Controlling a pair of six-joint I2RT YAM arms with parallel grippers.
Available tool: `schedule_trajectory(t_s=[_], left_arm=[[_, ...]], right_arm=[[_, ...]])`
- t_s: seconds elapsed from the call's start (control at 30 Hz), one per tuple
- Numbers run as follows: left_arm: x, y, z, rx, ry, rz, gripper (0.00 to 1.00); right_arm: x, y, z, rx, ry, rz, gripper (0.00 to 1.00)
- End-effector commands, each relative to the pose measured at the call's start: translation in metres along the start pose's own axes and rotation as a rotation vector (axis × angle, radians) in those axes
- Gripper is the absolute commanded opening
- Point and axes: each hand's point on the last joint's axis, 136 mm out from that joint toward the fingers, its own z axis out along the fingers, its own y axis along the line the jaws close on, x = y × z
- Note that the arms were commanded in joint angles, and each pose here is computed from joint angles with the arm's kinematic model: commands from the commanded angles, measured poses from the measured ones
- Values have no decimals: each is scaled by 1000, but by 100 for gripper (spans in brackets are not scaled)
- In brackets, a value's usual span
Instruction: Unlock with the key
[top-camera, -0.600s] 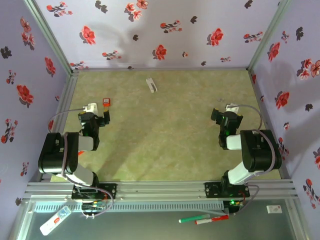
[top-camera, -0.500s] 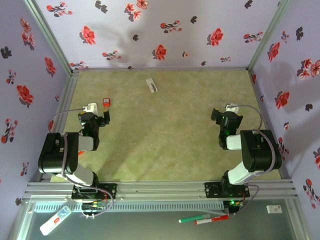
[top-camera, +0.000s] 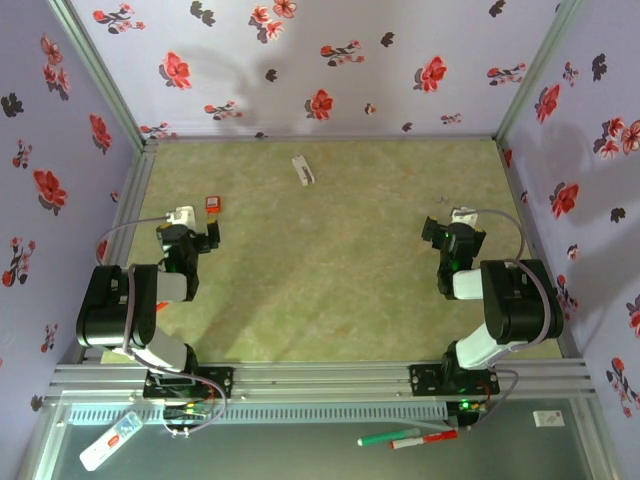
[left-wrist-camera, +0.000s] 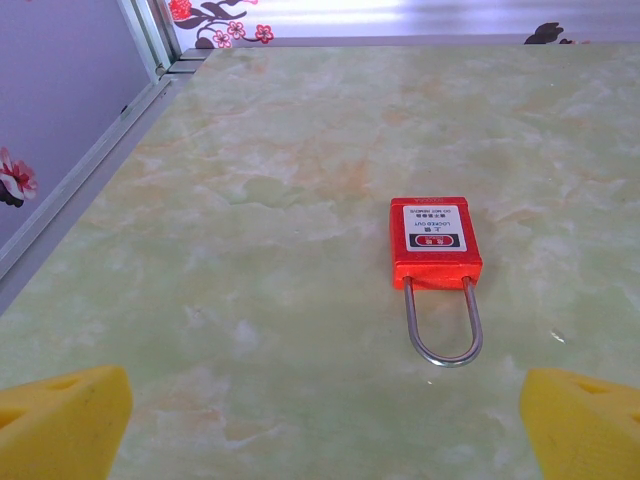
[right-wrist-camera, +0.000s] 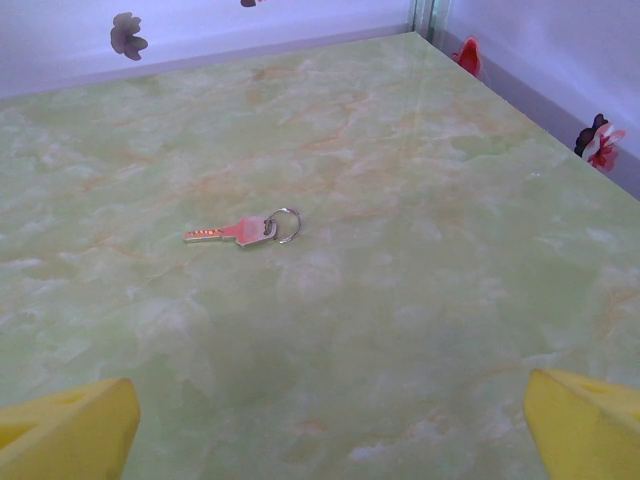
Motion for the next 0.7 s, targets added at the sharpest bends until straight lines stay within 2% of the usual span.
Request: schedule_trajectory(t_s=[0.0,0.43,0.5,0.57,0.67], left_arm=[[-10,3,2,-10,-24,-7,100],[-11,3,2,-8,-30,-5,100],[-18,-6,-6,26,-54,27,100],[-28,-15,-17,48,-73,74,100],[-48,-20,-32,12,-70,120,100]], right_arm=[[-9,3,2,-9,-24,-1,99],[-12,8,0,-34,-36,-14,99],[-22,19,-10,-54,-28,-70,99],[-42,18,-22,-10,22,-80,99],[-76,16,-48,9,78,-40,99]])
